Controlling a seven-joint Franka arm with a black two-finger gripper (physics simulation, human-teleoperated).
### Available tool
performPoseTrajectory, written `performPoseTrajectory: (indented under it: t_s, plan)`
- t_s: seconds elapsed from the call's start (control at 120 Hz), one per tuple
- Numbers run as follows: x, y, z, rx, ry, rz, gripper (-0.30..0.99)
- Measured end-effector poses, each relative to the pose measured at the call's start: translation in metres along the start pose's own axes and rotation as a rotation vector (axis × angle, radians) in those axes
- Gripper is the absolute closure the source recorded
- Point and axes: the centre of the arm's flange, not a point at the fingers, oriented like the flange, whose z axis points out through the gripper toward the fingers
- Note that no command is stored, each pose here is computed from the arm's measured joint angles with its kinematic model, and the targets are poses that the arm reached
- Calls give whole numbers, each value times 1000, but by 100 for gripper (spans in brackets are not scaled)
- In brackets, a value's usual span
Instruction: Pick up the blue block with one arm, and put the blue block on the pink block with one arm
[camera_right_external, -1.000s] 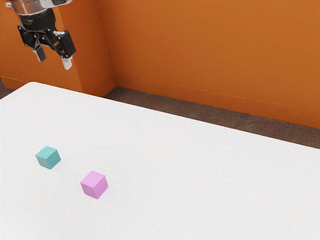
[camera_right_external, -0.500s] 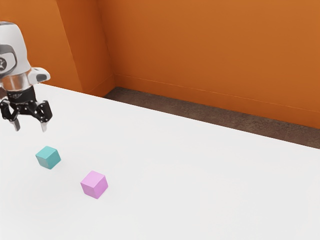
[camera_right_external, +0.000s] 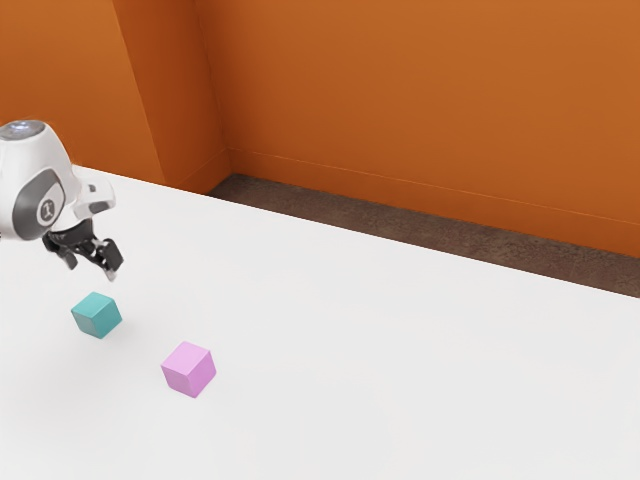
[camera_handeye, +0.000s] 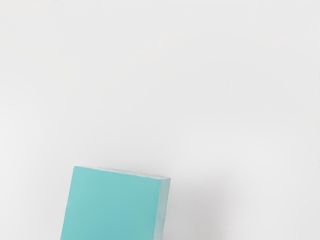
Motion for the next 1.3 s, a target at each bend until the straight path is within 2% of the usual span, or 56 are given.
performPoseTrajectory:
  t_s: [0.108, 0.233, 0.35, 0.483, 0.558, 0.7, 0.842, 1.083, 1.3]
  plan:
    - [-2, -21, 5, -49, 6, 24, 2]
    - [-13, -32, 13, -76, -18, 118, 2]
    - [-11, -19, 14, -68, -40, 282, 2]
    - [-24, 12, 35, -104, -114, 435, 2]
    - [-26, 22, 45, -109, -135, 491, 2]
    - [-27, 6, 44, -117, -118, 472, 2]
    - [-30, 2, 48, -126, -127, 456, 2]
    - [-20, -19, 65, -80, -158, 394, 2]
    - [-21, -32, 61, -118, -126, 302, 2]
